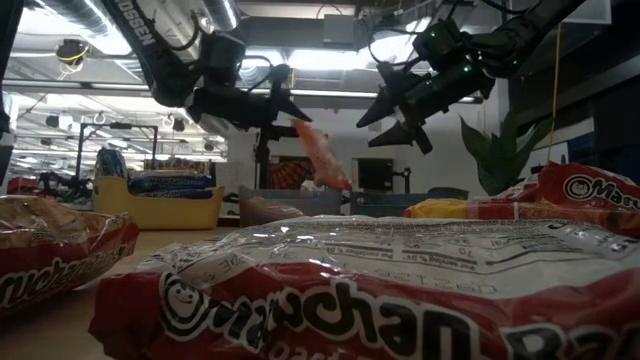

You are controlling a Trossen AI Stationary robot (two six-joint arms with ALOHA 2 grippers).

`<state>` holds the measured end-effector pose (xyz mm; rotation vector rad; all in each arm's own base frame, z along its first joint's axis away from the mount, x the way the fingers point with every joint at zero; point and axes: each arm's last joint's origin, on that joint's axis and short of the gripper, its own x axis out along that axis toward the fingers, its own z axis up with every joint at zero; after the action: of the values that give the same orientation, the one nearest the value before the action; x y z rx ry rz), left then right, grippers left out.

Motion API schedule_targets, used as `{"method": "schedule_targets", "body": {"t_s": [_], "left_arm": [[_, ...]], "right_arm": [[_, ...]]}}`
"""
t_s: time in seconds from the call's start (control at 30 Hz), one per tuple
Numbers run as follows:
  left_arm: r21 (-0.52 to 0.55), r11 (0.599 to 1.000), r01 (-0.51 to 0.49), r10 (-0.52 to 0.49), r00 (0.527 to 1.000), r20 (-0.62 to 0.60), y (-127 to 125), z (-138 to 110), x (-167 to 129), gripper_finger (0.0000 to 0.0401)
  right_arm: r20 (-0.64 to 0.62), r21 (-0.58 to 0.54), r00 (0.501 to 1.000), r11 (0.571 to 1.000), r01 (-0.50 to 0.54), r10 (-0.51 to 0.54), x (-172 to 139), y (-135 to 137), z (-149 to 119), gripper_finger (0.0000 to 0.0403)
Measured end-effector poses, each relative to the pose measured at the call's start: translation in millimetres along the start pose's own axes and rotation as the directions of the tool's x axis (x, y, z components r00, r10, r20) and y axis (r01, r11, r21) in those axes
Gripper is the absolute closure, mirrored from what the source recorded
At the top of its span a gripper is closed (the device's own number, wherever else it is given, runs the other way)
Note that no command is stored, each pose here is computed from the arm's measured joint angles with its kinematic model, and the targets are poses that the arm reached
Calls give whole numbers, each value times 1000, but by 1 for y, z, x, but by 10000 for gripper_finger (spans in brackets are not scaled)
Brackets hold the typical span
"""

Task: Sort Maruchan noodles
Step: Put the orange noodle pack into the black bin

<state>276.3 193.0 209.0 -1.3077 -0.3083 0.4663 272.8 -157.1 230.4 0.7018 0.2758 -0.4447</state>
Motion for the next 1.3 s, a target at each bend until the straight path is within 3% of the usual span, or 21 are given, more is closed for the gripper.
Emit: {"method": "schedule_targets", "body": {"t_s": [0.57,0.73,0.9,1.1,1.2,1.3], "left_arm": [[60,998,-9,3,996,94,10,48,-8,399],[60,987,148,-153,984,92,-3,58,-12,400],[56,952,302,-305,950,62,-24,62,-20,400],[70,925,374,-378,924,61,-48,63,-33,400],[104,913,393,-401,914,59,-56,63,-38,400],[135,903,407,-417,907,54,-61,63,-42,400]], "right_arm": [[-42,9,999,1000,20,-19,0,-3,-3,188],[-92,-68,995,997,26,-32,8,-2,-11,188],[-179,-257,979,965,50,-98,37,18,-7,195],[-241,-498,903,844,200,-355,71,30,21,267],[-276,-564,878,806,181,-390,84,32,31,319],[-281,-579,886,801,151,-370,92,37,40,364]]}}
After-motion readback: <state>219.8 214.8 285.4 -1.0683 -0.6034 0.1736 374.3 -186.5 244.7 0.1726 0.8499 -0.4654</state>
